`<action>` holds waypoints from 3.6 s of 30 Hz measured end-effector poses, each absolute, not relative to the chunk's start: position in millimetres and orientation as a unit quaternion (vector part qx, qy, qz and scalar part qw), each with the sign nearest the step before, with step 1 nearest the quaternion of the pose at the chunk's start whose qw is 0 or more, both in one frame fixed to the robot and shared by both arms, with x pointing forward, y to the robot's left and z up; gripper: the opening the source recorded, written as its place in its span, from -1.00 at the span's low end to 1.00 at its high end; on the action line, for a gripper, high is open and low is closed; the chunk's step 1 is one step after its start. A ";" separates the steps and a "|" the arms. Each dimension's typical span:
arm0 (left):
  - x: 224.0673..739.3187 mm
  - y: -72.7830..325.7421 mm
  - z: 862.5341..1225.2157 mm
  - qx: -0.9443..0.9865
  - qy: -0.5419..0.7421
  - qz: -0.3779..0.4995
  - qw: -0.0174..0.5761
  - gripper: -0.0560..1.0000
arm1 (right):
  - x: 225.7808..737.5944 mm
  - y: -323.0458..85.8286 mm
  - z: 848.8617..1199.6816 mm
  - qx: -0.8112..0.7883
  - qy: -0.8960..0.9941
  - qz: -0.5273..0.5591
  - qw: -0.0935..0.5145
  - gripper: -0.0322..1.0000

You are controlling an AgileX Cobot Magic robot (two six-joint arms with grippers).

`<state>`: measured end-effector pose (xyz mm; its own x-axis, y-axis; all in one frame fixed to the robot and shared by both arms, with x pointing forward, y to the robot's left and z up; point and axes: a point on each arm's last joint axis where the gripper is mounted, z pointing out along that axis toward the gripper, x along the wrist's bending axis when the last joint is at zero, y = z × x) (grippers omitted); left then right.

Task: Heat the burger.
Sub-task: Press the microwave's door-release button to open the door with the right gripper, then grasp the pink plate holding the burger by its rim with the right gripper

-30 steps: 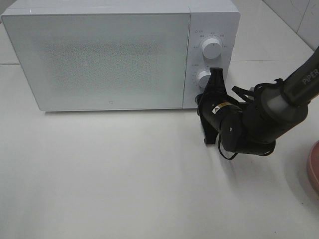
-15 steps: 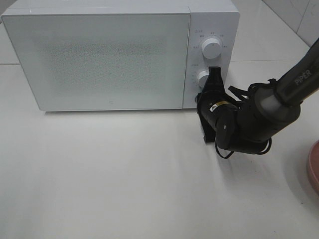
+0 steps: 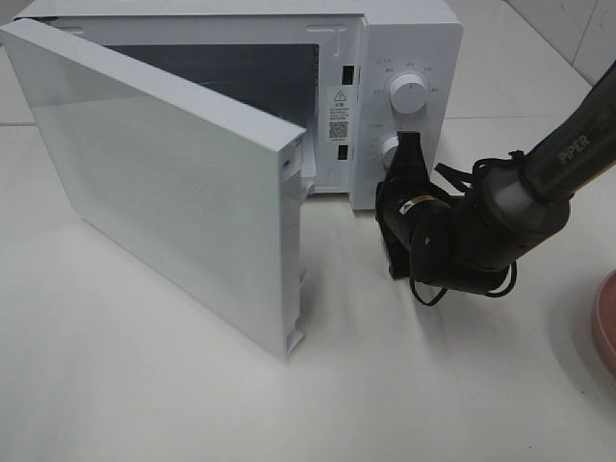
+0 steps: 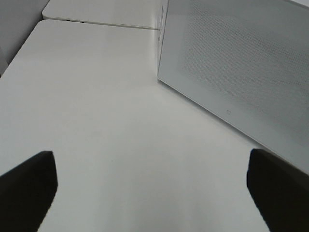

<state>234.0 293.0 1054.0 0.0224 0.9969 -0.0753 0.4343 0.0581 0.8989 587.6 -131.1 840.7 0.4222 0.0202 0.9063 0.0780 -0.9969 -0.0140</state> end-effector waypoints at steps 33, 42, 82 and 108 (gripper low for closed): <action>234.0 293.0 1054.0 0.591 0.606 0.349 0.403 0.98 | 517.7 -130.6 910.9 -0.836 -0.394 -0.382 0.007 -0.94; 234.0 293.0 1054.0 0.591 0.606 0.349 0.403 0.98 | 489.8 -133.6 918.1 -0.728 -0.638 -0.251 -0.007 -0.93; 234.0 293.0 1054.0 0.591 0.606 0.349 0.403 0.98 | 459.9 -254.3 1005.4 -0.602 -0.790 0.023 -0.113 0.92; 234.0 293.0 1054.0 0.591 0.606 0.349 0.403 0.98 | 445.7 -279.5 969.6 -0.616 -0.780 0.033 -0.103 0.88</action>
